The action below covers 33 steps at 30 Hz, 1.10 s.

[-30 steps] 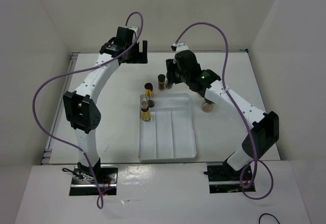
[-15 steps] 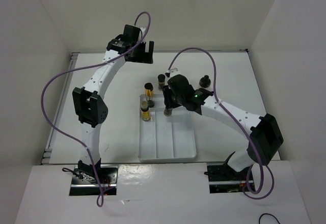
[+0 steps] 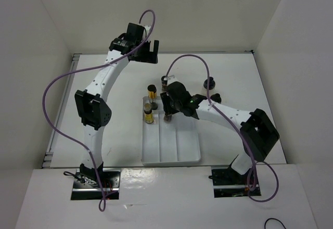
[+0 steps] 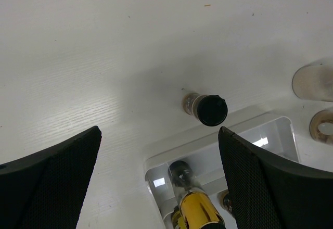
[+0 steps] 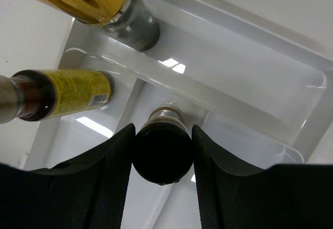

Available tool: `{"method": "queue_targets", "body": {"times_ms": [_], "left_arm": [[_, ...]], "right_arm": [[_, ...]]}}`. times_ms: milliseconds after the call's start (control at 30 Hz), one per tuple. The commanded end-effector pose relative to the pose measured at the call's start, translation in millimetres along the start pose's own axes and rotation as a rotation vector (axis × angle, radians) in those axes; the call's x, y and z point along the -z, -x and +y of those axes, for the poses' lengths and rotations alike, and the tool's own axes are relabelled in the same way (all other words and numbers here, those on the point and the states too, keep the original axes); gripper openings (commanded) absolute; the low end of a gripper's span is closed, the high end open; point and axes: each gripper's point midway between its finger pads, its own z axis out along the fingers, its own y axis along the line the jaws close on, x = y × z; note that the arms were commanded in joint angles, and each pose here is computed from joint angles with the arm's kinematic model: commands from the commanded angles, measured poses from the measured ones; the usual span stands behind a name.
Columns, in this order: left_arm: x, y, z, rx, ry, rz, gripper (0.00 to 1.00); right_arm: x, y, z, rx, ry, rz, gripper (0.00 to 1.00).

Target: Organize the condiment bottles

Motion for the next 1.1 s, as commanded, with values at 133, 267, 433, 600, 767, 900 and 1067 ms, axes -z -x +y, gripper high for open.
{"method": "queue_targets", "body": {"times_ms": [133,267,433,600,767,900,1067], "left_arm": [[1,7,-8,-0.033,-0.015,-0.009,0.99],[-3,8,-14,-0.049,-0.023,-0.006,0.99],[-17,-1,-26,-0.072,-0.042,0.042,0.99],[-17,4,-39,-0.105,-0.026,0.037,0.99],[-20,-1,-45,-0.119,-0.011,0.047,0.99],[-23,-10,-58,-0.142,-0.042,0.07,0.99],[-33,-26,-63,-0.16,-0.026,0.112,0.99]], "right_arm": [[-15,19,9,0.035,-0.023,-0.057,0.0],[-16,15,3,0.041,-0.055,-0.036,0.25],[2,28,1,0.023,-0.065,-0.068,0.75],[29,36,-12,-0.003,-0.126,-0.073,0.99],[73,68,-21,-0.062,-0.163,-0.184,0.99],[134,106,-30,-0.132,-0.155,-0.363,0.99],[168,123,-67,-0.231,-0.199,-0.502,0.99]]}}
